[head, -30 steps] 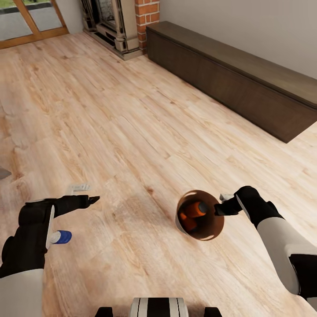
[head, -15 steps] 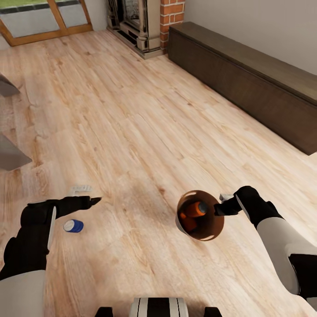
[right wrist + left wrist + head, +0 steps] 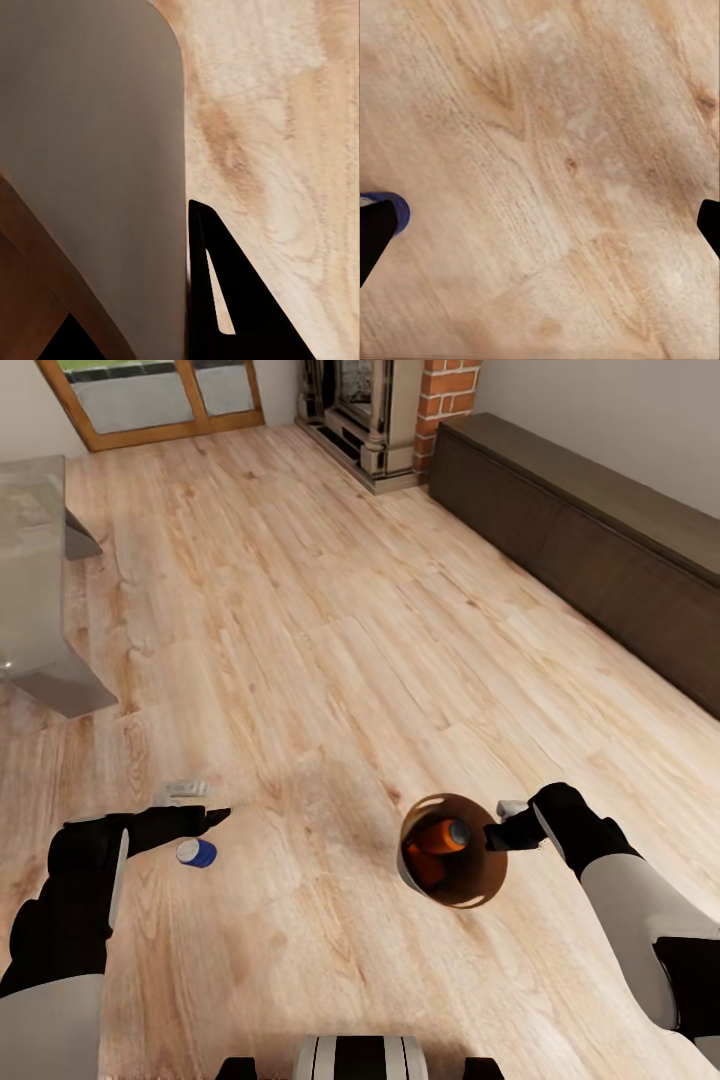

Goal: Put the three can of soda from the living room inside the tash can in the kitchen.

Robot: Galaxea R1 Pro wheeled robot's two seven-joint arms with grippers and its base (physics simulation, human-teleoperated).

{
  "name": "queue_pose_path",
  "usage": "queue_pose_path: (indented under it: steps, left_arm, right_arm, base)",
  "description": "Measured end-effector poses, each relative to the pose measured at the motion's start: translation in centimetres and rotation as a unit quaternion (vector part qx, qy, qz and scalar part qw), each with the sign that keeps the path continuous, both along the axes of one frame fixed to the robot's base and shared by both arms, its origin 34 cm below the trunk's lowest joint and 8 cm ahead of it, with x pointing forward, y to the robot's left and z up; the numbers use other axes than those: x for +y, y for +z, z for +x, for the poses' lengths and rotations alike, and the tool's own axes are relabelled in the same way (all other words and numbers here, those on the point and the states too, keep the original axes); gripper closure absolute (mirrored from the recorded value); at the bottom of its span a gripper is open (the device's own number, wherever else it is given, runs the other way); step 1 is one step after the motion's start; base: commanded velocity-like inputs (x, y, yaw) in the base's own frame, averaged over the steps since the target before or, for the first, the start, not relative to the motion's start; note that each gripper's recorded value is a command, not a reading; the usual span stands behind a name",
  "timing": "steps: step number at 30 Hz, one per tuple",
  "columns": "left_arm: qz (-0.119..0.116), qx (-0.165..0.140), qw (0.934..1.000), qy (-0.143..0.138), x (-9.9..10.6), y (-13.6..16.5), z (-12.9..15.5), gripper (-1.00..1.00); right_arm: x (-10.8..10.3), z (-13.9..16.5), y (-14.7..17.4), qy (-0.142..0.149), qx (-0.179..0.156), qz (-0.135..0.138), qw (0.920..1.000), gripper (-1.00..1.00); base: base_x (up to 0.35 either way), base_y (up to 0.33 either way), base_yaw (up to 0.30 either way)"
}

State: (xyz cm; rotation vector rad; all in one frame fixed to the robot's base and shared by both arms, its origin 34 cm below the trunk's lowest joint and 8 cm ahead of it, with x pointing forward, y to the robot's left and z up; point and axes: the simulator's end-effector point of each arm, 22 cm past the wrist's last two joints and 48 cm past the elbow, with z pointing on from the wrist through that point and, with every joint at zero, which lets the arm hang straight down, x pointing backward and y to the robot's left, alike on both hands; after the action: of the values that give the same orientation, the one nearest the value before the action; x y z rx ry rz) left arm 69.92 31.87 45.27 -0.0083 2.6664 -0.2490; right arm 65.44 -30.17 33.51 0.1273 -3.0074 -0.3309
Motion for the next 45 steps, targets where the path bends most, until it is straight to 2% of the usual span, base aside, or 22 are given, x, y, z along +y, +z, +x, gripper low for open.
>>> queue_pose_path:
  steps: [9,28,39,45]
  left_arm:
    - [-0.007,0.001,1.0000,0.001,-0.7,-0.1,0.0,-1.00]
    - [-0.008,0.003,1.0000,0.000,-1.0,-0.3,-0.1,-1.00]
    - [-0.006,0.006,1.0000,0.000,-0.9,-0.5,-0.3,-1.00]
    - [-0.017,0.007,0.9998,0.001,-2.2,-0.7,-0.3,-1.00]
  right_arm:
    - [0.2,0.0,0.0,0.000,0.000,0.002,1.0000,1.00]
    - [0.4,0.0,0.0,0.000,0.000,0.004,1.0000,1.00]
    - [0.4,0.0,0.0,0.000,0.000,0.006,1.0000,1.00]
    - [0.5,0.0,0.0,-0.001,0.000,0.008,1.0000,1.00]
  base:
    - [0.000,0.000,0.241]
    - [0.008,0.000,0.241]
    - [0.279,0.000,0.241]
    - [0.325,0.000,0.223]
